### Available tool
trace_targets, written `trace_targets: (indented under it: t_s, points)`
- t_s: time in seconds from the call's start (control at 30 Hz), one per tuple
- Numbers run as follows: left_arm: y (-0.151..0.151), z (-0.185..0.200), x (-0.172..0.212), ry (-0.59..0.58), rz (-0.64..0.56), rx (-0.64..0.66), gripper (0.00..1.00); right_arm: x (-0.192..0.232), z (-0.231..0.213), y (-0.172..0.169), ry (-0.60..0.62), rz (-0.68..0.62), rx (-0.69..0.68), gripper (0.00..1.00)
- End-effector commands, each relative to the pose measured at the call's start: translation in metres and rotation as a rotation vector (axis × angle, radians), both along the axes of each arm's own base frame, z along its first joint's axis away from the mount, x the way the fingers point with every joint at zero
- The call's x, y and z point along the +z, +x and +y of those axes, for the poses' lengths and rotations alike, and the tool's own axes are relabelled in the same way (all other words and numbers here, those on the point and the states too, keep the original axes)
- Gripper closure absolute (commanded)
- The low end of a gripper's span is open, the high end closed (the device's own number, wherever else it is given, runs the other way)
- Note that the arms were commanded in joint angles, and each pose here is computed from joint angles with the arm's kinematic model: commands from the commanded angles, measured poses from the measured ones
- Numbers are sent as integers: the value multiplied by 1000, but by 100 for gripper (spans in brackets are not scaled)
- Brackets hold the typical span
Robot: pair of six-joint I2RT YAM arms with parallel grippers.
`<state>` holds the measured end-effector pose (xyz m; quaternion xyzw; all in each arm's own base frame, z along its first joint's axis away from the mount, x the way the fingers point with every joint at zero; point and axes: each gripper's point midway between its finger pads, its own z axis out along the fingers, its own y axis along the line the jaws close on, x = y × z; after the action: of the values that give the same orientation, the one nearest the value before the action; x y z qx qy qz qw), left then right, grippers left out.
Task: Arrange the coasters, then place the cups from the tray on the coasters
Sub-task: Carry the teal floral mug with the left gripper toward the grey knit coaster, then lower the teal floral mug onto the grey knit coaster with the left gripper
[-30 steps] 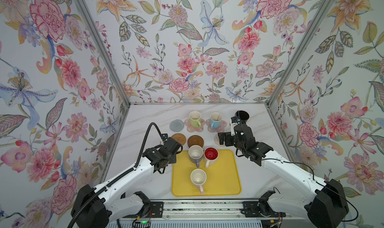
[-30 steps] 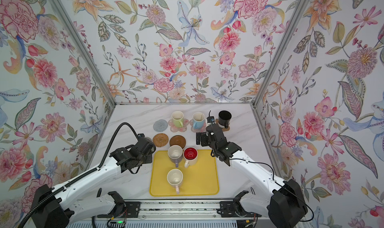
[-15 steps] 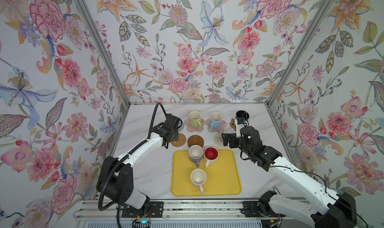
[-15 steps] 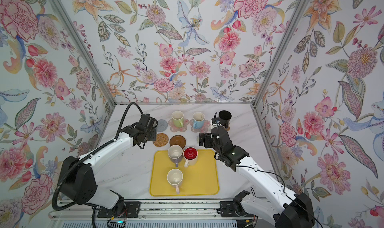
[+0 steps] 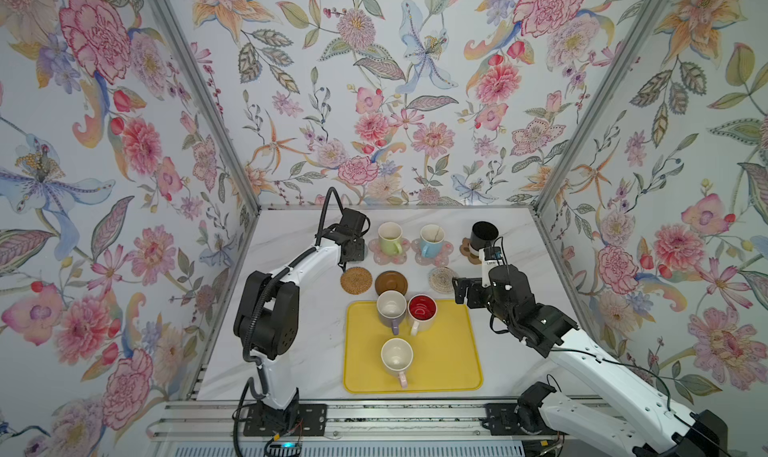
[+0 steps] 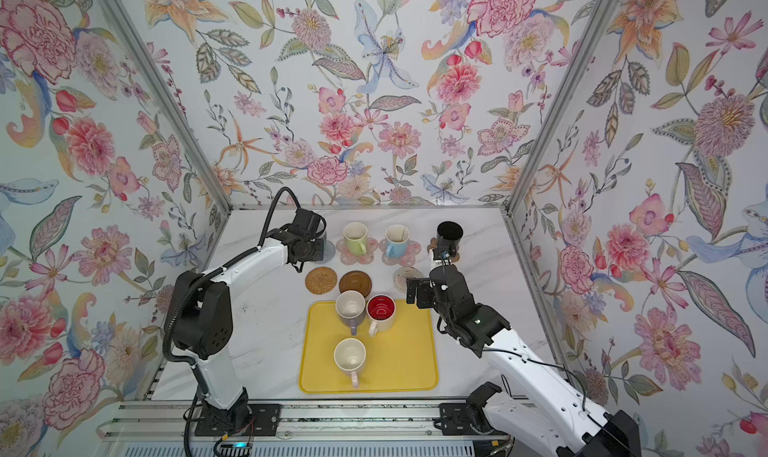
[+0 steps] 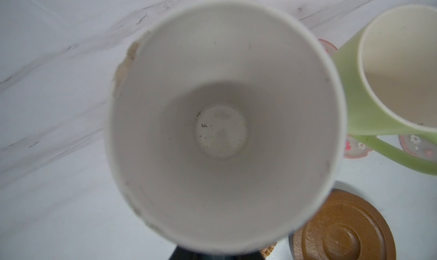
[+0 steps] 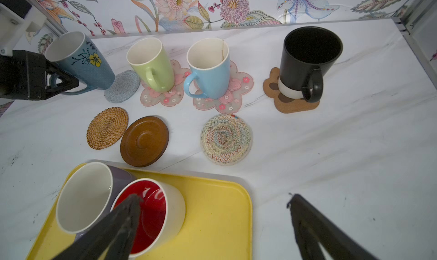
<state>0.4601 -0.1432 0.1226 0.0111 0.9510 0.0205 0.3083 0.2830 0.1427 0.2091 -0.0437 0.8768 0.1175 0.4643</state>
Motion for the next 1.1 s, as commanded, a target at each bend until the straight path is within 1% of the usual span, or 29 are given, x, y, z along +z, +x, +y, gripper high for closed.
trace_targets:
  t_s: [0.0, 0.2, 0.53, 1.07]
  points:
    - [25, -1, 20, -25, -74, 1, 100, -6, -11, -5, -11, 15, -39, 1]
    - [37, 1, 9, -28, -59, 15, 100, -7, -14, -7, -10, 18, -45, 1]
    - [47, -4, -7, -49, -35, 14, 100, -10, -17, -8, -12, 21, -54, 1]
    - [45, -3, -23, -49, -11, 28, 100, -8, -19, -7, -14, 17, -57, 1]
